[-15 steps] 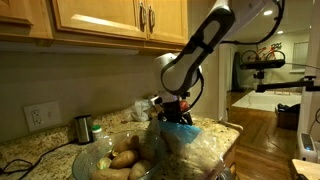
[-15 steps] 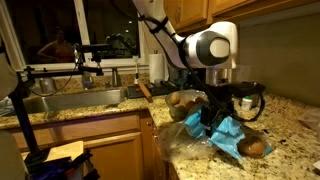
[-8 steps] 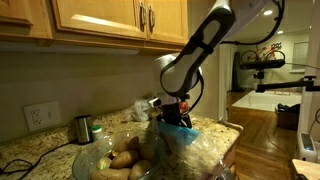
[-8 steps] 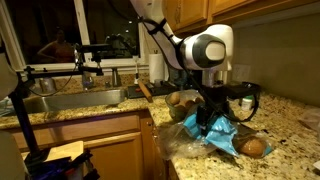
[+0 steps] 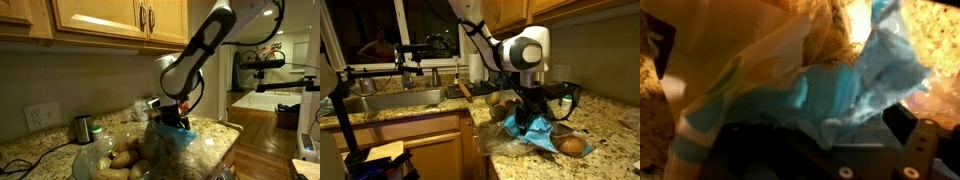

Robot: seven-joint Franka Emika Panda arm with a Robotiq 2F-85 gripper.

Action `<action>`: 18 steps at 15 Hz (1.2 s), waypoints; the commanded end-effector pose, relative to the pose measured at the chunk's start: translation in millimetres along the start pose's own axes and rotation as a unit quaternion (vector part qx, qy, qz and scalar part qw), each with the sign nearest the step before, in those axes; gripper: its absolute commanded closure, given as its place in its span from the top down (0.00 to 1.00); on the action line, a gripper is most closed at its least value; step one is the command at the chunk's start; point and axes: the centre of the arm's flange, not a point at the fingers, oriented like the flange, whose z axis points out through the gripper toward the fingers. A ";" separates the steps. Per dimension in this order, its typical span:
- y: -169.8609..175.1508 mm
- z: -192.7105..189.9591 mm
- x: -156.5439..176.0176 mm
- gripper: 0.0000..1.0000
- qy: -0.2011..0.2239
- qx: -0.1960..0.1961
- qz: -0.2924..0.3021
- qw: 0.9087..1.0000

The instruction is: Remove some potatoes from the plastic and put them into the bowl

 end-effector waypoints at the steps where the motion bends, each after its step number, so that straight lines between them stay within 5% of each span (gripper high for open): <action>1: -6.0 -1.5 11.0 1.00 0.005 -0.023 0.035 0.999; 7: -9.0 10.4 -1.9 1.00 -0.004 -0.059 0.060 0.996; 18: -22.1 27.0 -47.0 1.00 -0.010 -0.060 0.072 0.996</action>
